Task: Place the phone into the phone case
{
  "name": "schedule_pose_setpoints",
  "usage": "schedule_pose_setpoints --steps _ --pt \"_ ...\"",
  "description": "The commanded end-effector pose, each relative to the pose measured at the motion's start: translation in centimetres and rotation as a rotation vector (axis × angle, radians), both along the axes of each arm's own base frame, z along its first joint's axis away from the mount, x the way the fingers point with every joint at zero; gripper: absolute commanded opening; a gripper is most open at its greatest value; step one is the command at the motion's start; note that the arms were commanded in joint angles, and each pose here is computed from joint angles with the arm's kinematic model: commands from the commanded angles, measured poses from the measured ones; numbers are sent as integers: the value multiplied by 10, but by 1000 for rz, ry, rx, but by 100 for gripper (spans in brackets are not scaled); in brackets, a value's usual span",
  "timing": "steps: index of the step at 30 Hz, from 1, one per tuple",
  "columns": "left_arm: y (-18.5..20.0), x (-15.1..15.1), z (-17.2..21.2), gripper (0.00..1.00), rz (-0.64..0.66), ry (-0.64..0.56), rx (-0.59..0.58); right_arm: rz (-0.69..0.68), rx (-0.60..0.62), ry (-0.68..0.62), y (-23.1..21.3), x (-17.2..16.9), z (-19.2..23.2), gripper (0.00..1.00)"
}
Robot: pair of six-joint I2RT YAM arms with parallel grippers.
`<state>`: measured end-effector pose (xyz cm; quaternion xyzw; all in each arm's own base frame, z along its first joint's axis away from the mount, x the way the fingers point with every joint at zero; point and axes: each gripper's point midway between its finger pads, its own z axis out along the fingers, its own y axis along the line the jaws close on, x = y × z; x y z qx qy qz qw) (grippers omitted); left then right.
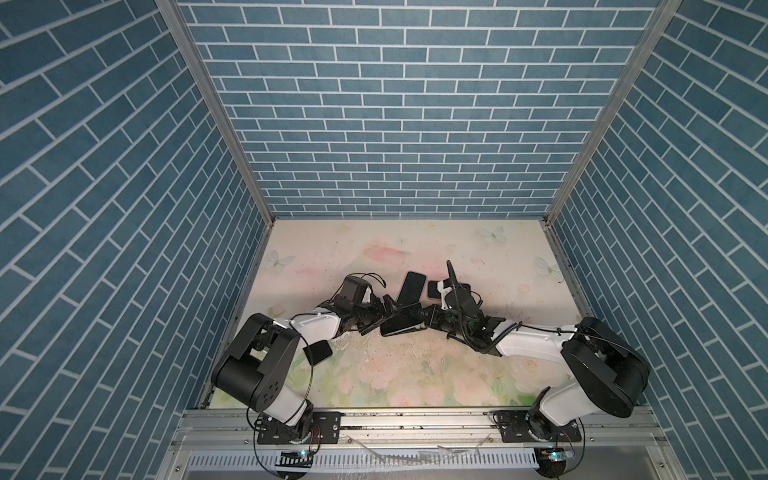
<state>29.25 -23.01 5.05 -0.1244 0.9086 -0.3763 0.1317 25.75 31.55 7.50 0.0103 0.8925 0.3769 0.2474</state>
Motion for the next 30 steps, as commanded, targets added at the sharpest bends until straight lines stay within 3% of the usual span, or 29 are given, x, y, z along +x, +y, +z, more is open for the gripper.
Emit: schedule_pose_setpoints --steps 1,14,23,30 --pt "-7 -7 -14 100 -52 23 17 160 -270 217 -25 -60 -78 2" --pt "-11 -14 -5 100 -101 21 -2 103 -336 280 -40 -71 -84 20" --pt "-11 -44 -7 100 -148 46 13 98 -371 232 -38 -78 -71 31" --pt "0 -66 -8 100 -158 70 33 54 -422 190 -53 -73 -55 51"
